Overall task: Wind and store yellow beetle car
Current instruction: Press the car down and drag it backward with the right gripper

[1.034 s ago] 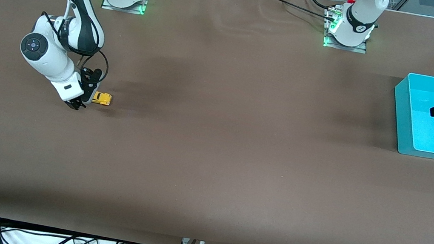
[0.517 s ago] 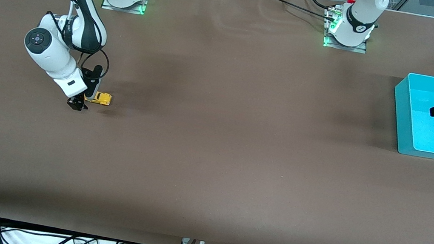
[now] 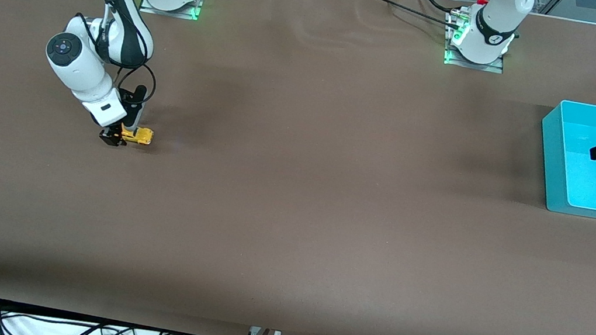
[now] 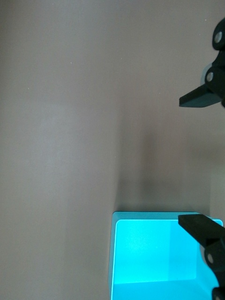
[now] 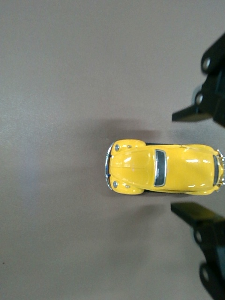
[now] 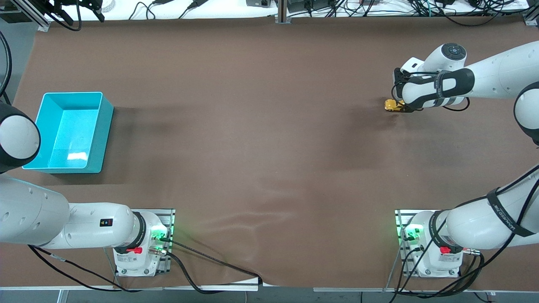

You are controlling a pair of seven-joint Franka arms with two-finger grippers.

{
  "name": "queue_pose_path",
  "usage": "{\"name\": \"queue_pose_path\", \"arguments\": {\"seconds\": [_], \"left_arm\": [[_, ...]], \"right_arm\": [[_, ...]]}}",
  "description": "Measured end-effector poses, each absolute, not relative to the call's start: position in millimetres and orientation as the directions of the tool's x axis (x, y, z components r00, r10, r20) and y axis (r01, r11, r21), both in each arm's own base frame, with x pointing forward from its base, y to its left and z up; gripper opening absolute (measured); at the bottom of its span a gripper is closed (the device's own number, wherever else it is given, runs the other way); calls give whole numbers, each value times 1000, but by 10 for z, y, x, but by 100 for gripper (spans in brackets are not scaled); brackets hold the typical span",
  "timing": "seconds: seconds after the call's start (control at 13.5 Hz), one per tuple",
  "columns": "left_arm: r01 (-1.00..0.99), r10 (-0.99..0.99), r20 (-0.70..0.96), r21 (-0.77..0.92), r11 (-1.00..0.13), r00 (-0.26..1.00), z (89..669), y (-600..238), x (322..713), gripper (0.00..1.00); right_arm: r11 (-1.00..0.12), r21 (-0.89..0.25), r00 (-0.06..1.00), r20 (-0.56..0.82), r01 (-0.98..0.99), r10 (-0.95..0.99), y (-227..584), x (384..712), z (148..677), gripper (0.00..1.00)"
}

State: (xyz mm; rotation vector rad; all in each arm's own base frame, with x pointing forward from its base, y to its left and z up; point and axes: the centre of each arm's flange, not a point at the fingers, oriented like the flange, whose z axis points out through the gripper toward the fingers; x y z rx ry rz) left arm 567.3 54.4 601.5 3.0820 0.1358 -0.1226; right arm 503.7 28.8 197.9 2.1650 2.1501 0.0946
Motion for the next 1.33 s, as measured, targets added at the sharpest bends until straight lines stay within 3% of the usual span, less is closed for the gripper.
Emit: {"name": "queue_pose_path", "arguments": {"seconds": [0.15, 0.22, 0.81, 1.33], "left_arm": [[90, 86, -82, 51, -995, 993, 6015, 544, 5673, 100], [90, 86, -82, 51, -995, 993, 6015, 544, 5673, 100], [90, 86, -82, 51, -995, 993, 6015, 545, 5673, 100], [90, 86, -82, 51, -995, 993, 6015, 544, 5673, 100]], "right_arm": [[1, 107, 1, -19, 994, 1000, 288, 5037, 1980, 47], [3, 109, -1, -19, 994, 1000, 288, 5039, 1993, 42], [50, 107, -48, -24, 993, 999, 302, 5037, 1989, 42], [-18, 108, 23, -39, 994, 999, -436, 5053, 1984, 42]]}}
